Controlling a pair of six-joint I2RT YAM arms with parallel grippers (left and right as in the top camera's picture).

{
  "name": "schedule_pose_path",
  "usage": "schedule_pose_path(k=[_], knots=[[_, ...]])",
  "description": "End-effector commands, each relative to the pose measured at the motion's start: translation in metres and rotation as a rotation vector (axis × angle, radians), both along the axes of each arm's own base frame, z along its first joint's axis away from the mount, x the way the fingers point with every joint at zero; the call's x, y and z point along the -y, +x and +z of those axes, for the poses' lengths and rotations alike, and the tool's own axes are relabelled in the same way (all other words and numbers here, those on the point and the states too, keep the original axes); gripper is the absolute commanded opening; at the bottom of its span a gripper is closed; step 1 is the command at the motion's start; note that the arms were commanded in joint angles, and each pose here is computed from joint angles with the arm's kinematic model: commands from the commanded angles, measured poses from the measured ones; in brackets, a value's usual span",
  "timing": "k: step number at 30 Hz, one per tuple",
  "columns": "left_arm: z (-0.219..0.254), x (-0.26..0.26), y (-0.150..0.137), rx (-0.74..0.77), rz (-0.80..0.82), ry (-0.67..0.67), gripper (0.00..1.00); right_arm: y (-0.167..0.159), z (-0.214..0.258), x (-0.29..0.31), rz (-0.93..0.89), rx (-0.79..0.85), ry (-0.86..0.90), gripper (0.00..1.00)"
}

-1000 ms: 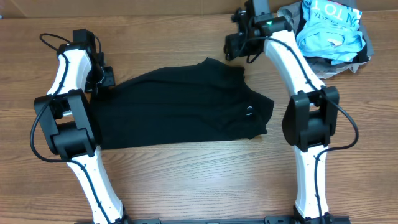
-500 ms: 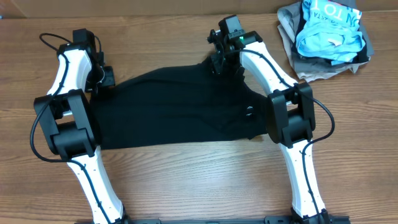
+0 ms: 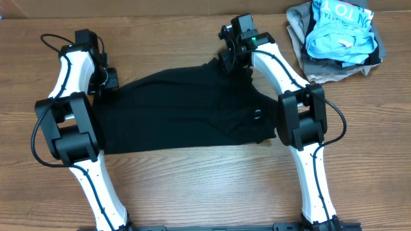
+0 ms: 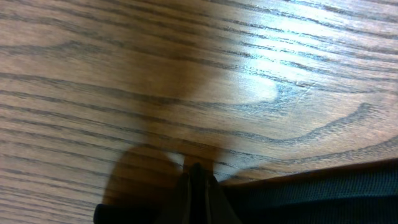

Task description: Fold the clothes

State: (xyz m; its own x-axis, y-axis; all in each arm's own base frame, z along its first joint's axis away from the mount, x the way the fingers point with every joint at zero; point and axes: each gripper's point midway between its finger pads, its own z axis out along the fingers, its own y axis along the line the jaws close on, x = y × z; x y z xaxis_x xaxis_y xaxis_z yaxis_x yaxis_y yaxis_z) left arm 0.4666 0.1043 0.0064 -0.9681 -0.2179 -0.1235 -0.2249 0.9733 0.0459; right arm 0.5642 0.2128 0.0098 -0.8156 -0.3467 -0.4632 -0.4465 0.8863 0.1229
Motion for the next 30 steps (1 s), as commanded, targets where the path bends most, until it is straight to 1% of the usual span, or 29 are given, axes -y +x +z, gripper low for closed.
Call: schedule_pose_path(k=[1, 2, 4, 5, 6, 7, 9, 11, 15, 19, 23, 26, 30], knots=[[0.014, 0.002, 0.003, 0.029, -0.022, 0.011, 0.04, -0.010, -0.018, -0.012, 0.031, -0.048, 0.023, 0.46], [0.015, 0.002, 0.003, 0.030, -0.022, 0.011, 0.04, -0.011, -0.018, -0.013, 0.034, -0.048, 0.024, 0.45], [0.014, 0.002, 0.003, 0.030, -0.022, 0.011, 0.04, -0.011, -0.018, -0.015, 0.036, -0.046, 0.025, 0.37], [0.015, 0.002, 0.003, 0.031, -0.022, 0.011, 0.04, -0.011, -0.018, -0.015, 0.036, -0.046, 0.025, 0.29], [0.014, 0.002, 0.003, 0.031, -0.022, 0.011, 0.04, -0.011, -0.018, -0.015, 0.036, -0.047, 0.025, 0.18], [0.014, 0.002, 0.003, 0.032, -0.022, 0.011, 0.04, -0.012, -0.018, -0.015, 0.036, -0.049, 0.025, 0.11], [0.015, 0.002, 0.004, 0.033, -0.022, 0.012, 0.04, -0.014, -0.018, -0.016, 0.040, -0.057, 0.031, 0.06], [0.015, 0.002, 0.004, 0.035, -0.022, 0.012, 0.04, -0.015, -0.017, -0.019, 0.049, -0.066, 0.047, 0.04], [0.017, 0.001, 0.009, 0.054, -0.022, 0.016, 0.04, -0.012, -0.002, -0.021, 0.029, -0.059, 0.068, 0.04], [0.032, -0.001, 0.018, 0.081, -0.022, 0.022, 0.04, -0.002, 0.038, -0.019, 0.002, -0.005, 0.094, 0.04], [0.063, -0.002, 0.026, 0.107, -0.022, 0.027, 0.04, 0.003, 0.091, -0.014, -0.010, 0.061, 0.118, 0.04], [0.087, 0.000, 0.029, 0.122, -0.028, 0.029, 0.04, -0.004, 0.119, -0.011, -0.011, 0.073, 0.122, 0.04], [0.103, 0.005, 0.023, 0.099, -0.035, 0.024, 0.04, -0.024, 0.131, -0.006, -0.012, 0.020, 0.106, 0.04]])
